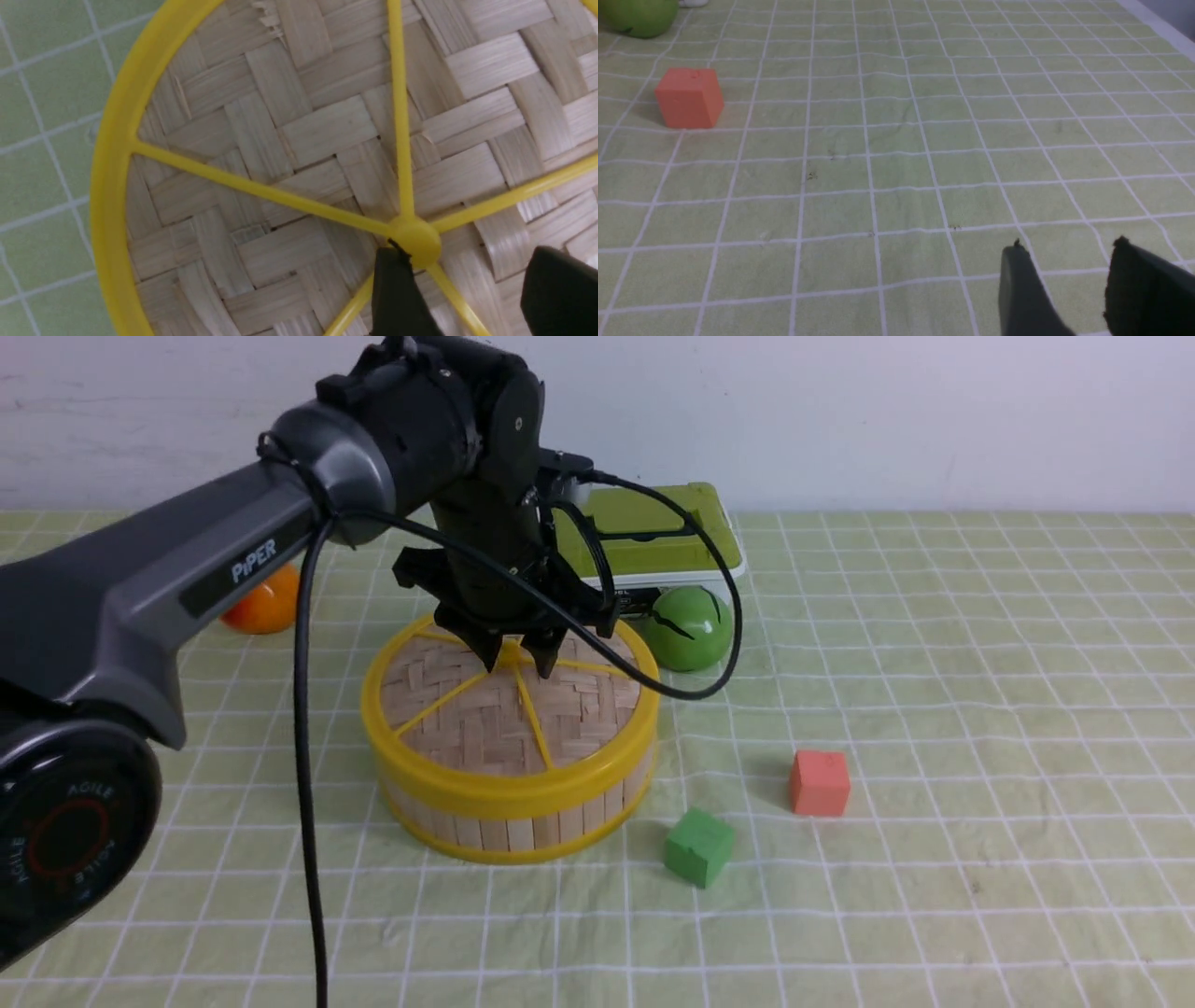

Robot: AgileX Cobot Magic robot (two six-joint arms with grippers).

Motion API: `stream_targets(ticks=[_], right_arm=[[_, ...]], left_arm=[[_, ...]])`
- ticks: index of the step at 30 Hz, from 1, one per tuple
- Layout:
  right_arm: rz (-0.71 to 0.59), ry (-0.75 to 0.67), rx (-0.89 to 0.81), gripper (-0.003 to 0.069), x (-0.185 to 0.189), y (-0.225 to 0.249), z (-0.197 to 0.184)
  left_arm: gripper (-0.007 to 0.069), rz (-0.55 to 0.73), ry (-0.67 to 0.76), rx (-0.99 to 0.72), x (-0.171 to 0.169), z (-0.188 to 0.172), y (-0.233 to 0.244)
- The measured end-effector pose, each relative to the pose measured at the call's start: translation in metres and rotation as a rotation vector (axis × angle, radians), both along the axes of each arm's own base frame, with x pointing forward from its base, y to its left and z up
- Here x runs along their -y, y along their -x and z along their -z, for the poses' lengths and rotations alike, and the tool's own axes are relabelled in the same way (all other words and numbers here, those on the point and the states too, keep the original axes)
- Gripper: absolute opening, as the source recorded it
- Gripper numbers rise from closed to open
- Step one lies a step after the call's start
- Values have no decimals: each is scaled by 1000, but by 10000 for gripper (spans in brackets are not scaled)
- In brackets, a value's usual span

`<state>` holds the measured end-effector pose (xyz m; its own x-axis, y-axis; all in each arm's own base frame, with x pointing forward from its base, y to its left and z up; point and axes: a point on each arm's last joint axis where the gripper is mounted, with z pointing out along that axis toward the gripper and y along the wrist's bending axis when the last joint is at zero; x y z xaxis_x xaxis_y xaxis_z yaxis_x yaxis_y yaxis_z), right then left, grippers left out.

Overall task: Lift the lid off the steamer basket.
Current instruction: Use the left arm to lift the lid of the steamer

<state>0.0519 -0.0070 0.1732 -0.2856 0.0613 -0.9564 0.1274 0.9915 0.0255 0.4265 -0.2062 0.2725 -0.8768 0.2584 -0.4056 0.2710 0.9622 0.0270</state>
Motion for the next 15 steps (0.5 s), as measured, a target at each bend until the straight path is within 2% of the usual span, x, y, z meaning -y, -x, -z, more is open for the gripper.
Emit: stream_targets(ticks=[9, 15], right_arm=[[0, 0, 0, 241, 0, 0, 0], [0, 0, 0, 241, 0, 0, 0]], left_arm=[[221, -17, -38, 31, -3, 3, -4], [186, -35, -36, 22, -2, 9, -7]])
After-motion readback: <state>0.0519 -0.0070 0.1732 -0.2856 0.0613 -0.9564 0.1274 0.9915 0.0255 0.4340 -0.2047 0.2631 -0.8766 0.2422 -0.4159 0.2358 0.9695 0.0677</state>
